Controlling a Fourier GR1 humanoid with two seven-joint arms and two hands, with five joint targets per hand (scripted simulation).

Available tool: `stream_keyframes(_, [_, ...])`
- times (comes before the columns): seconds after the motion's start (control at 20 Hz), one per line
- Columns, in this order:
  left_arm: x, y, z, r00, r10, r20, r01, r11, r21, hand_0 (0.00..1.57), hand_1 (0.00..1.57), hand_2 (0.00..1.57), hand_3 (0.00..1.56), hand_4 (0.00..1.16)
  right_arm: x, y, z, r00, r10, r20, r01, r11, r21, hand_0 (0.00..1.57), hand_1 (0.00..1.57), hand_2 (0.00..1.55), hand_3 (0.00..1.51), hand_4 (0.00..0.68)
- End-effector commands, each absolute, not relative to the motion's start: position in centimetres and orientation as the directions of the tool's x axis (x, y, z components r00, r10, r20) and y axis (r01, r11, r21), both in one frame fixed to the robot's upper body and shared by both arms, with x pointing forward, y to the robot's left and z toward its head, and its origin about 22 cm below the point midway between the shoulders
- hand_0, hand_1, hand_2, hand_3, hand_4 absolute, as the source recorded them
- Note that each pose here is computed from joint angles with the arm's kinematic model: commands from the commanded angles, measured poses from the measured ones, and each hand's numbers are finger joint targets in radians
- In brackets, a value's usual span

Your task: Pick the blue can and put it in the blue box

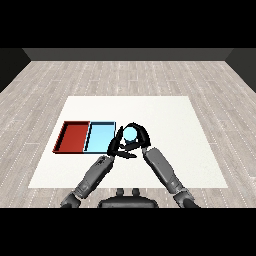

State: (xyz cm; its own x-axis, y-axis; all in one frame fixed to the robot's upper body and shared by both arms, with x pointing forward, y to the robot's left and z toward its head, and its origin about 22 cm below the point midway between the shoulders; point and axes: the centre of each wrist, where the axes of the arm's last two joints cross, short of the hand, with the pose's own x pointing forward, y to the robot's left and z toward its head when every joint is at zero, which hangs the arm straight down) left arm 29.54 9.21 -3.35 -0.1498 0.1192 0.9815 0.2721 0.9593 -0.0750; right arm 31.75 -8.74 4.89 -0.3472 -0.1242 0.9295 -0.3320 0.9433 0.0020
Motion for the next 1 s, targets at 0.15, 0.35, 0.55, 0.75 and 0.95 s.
stream_keyframes(0.15, [29.1, 9.3, -3.6, -0.148, 0.104, 0.984, 0.273, 0.96, -0.06, 0.0, 0.0, 0.0, 0.0, 0.0, 31.5, -7.6, 3.9, -0.335, -0.141, 0.932, -0.371, 0.929, 0.007, 1.43, 1.43, 1.43, 1.39, 0.62])
stream_keyframes(0.35, [28.9, 8.1, -3.1, -0.143, 0.12, 0.982, 0.293, 0.953, -0.074, 0.0, 0.0, 0.0, 0.0, 0.0, 30.9, -5.3, 5.1, -0.356, -0.116, 0.927, -0.362, 0.932, -0.022, 1.41, 1.41, 1.44, 1.39, 0.625])
stream_keyframes(0.55, [30.8, 7.7, -2.6, -0.206, 0.092, 0.974, 0.306, 0.952, -0.026, 0.0, 0.0, 0.0, 0.0, 0.17, 29.0, -5.0, 4.3, -0.341, -0.133, 0.931, -0.393, 0.92, -0.012, 1.32, 1.32, 1.43, 1.4, 0.617])
stream_keyframes(0.75, [31.1, 6.9, -2.3, -0.23, -0.134, 0.964, 0.204, 0.962, 0.182, 0.41, 0.41, 0.56, 0.29, 0.57, 31.3, -4.1, 4.6, -0.343, -0.107, 0.933, -0.397, 0.917, -0.041, 1.42, 1.42, 1.44, 1.39, 0.604])
stream_keyframes(0.95, [31.5, 8.3, -2.2, -0.27, -0.196, 0.943, 0.203, 0.945, 0.255, 0.39, 0.39, 0.57, 0.09, 0.13, 30.9, -4.6, 5.4, -0.339, -0.147, 0.929, -0.44, 0.898, -0.019, 1.48, 1.48, 1.47, 1.4, 0.599])
